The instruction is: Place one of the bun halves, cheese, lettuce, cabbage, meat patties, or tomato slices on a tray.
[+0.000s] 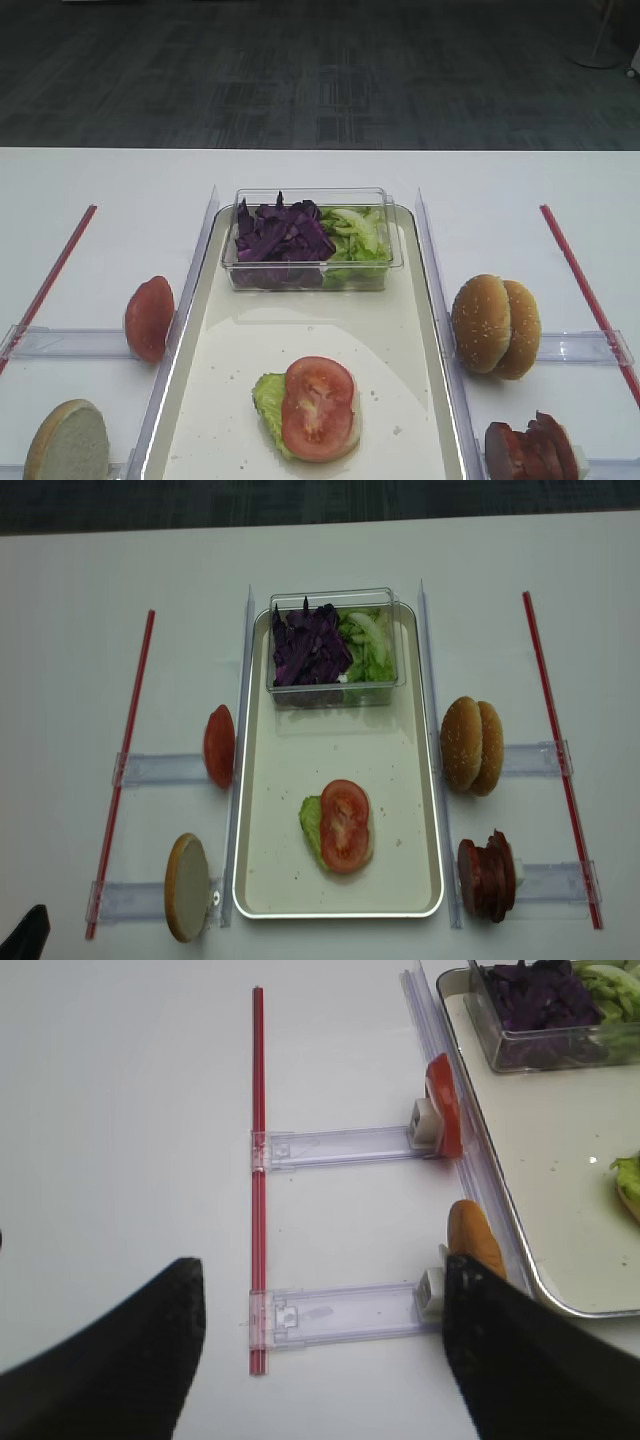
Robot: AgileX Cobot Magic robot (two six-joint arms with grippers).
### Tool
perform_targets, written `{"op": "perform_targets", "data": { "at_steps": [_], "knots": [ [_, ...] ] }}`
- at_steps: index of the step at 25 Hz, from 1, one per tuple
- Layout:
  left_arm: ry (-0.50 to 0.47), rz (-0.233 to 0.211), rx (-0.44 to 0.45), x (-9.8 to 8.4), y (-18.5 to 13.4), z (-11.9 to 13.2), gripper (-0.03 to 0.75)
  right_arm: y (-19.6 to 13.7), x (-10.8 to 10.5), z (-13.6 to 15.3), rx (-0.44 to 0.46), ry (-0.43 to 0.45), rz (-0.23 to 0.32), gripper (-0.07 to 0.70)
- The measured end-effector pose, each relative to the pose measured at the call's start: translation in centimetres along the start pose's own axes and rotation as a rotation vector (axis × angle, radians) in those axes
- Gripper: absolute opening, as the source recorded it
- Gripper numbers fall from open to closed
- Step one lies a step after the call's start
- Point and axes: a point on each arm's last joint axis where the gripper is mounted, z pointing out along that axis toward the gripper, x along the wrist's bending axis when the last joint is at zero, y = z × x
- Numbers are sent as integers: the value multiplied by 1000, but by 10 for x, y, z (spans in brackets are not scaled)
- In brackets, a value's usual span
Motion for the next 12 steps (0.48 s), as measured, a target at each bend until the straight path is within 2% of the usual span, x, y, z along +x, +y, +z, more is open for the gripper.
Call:
{"op": "perform_targets", "data": {
  "at_steps": [12],
  "knots": [
    [0,0,2,0,0,0,475,0,0,0,0,0,0,484]
  ]
}}
